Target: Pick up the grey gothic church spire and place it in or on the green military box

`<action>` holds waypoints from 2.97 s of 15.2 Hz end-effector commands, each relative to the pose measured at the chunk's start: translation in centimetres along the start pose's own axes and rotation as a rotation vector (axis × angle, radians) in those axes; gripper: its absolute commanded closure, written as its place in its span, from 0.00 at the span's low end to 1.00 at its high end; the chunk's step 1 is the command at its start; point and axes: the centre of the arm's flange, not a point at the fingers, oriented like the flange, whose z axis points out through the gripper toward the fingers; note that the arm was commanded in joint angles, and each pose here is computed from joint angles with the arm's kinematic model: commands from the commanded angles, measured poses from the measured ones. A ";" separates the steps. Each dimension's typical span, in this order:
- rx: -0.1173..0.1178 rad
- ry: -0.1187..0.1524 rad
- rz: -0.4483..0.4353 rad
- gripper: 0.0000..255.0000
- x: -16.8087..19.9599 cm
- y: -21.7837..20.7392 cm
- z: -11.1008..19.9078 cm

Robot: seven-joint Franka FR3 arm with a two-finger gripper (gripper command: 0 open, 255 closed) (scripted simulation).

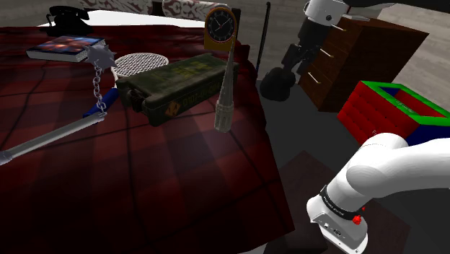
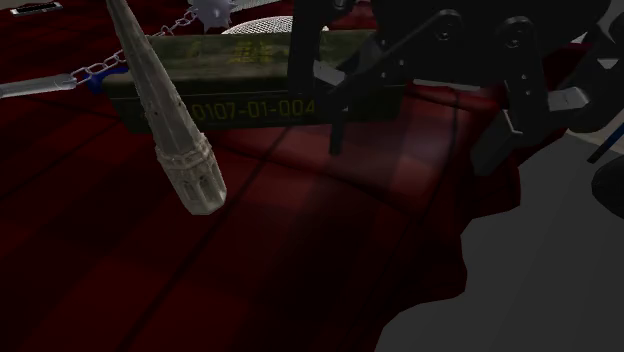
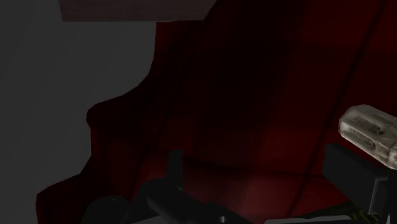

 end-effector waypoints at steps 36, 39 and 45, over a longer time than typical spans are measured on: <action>-0.119 0.415 -0.140 1.00 -2.5 -22.9 12.6; -0.119 0.415 -0.140 1.00 -2.5 -22.9 12.6; -0.119 0.415 -0.140 1.00 -2.5 -22.9 12.1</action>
